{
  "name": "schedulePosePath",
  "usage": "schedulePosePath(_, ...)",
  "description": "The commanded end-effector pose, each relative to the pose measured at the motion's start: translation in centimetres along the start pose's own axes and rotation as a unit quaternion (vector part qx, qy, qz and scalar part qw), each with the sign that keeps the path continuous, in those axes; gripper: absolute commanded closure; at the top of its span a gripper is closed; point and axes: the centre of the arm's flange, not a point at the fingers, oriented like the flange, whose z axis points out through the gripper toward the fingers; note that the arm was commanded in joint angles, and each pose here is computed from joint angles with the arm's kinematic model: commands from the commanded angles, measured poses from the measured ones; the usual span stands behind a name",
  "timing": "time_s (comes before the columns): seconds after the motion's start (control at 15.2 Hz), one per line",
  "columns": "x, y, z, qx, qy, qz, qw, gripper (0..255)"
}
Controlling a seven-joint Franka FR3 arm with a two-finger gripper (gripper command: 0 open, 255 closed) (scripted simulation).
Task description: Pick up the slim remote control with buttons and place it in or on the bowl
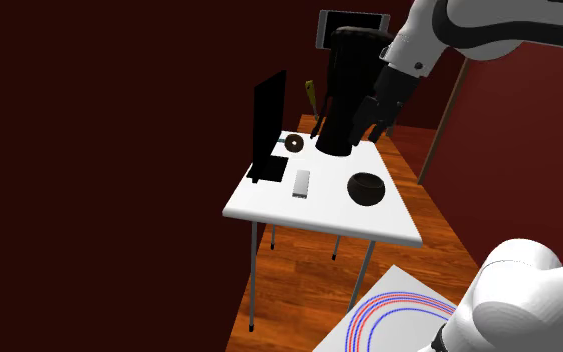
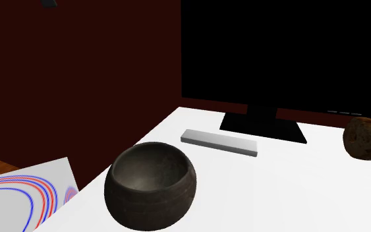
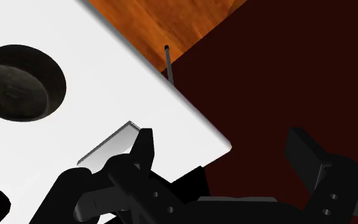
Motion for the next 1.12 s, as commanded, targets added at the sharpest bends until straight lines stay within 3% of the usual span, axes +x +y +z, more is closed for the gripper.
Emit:
schedulePosePath(0.0,0.0,0.0,0.0,0.0,0.0,0.0,1.0,0)
schedulePosePath(0.53,8.0,2.1,7.1,-0.025,-0.018,0.079,0.9964,0)
schedulePosePath(1.06,15.2,5.7,14.3,-0.051,-0.037,0.157,0.9857,0)
